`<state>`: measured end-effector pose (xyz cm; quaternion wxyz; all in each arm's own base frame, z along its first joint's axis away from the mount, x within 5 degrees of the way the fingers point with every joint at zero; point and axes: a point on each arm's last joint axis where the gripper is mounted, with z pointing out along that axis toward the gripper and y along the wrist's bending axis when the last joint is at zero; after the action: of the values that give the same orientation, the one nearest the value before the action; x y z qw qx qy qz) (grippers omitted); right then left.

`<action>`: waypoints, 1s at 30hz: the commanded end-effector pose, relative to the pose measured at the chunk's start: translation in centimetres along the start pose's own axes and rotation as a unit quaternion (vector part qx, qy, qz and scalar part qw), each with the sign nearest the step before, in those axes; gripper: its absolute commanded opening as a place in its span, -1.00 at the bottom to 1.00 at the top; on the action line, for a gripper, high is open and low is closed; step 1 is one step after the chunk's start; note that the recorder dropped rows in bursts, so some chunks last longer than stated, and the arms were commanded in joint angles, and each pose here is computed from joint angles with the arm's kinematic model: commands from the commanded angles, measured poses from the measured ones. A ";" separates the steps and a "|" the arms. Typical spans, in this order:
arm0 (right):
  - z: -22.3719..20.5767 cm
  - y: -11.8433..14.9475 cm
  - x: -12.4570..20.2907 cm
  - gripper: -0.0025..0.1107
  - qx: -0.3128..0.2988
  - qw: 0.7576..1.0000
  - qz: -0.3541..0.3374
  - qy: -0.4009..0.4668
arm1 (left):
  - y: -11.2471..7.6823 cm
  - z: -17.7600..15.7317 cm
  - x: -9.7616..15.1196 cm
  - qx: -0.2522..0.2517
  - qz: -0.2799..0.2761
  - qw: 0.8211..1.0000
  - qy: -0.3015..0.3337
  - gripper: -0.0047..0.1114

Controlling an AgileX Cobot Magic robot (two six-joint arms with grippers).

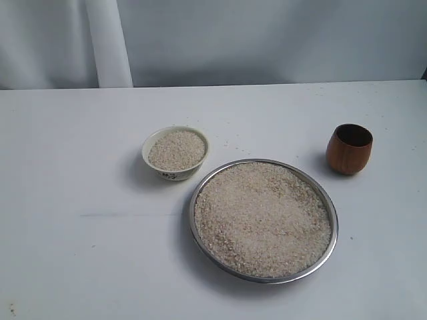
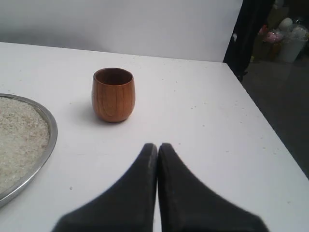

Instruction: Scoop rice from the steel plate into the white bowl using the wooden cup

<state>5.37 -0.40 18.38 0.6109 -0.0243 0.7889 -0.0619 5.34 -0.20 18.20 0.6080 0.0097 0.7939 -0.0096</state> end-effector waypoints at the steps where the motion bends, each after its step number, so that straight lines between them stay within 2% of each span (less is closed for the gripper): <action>1: 0.0 -0.1 0.1 -0.96 0.005 1.000 -0.007 0.000 | 0.0 0.0 0.0 0.001 -0.001 1.000 -0.003 -0.92; 18: 0.0 -0.1 0.0 -0.96 0.006 1.000 -0.007 -0.006 | 0.0 0.0 0.0 0.001 -0.001 1.000 -0.003 -0.92; 26: -0.2 -0.3 -2.0 -0.96 0.017 0.993 -0.008 -0.113 | 0.0 0.0 0.0 0.001 -0.001 1.000 -0.003 -0.92; 30: -0.7 -0.4 -3.4 -0.96 0.027 0.980 -0.008 -0.198 | 0.0 0.0 0.0 0.001 -0.001 1.000 -0.003 -0.92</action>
<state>5.65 -0.37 20.84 0.7124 -0.0231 0.6979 -0.0702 5.34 -0.20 18.20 0.6080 0.0097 0.7939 -0.0096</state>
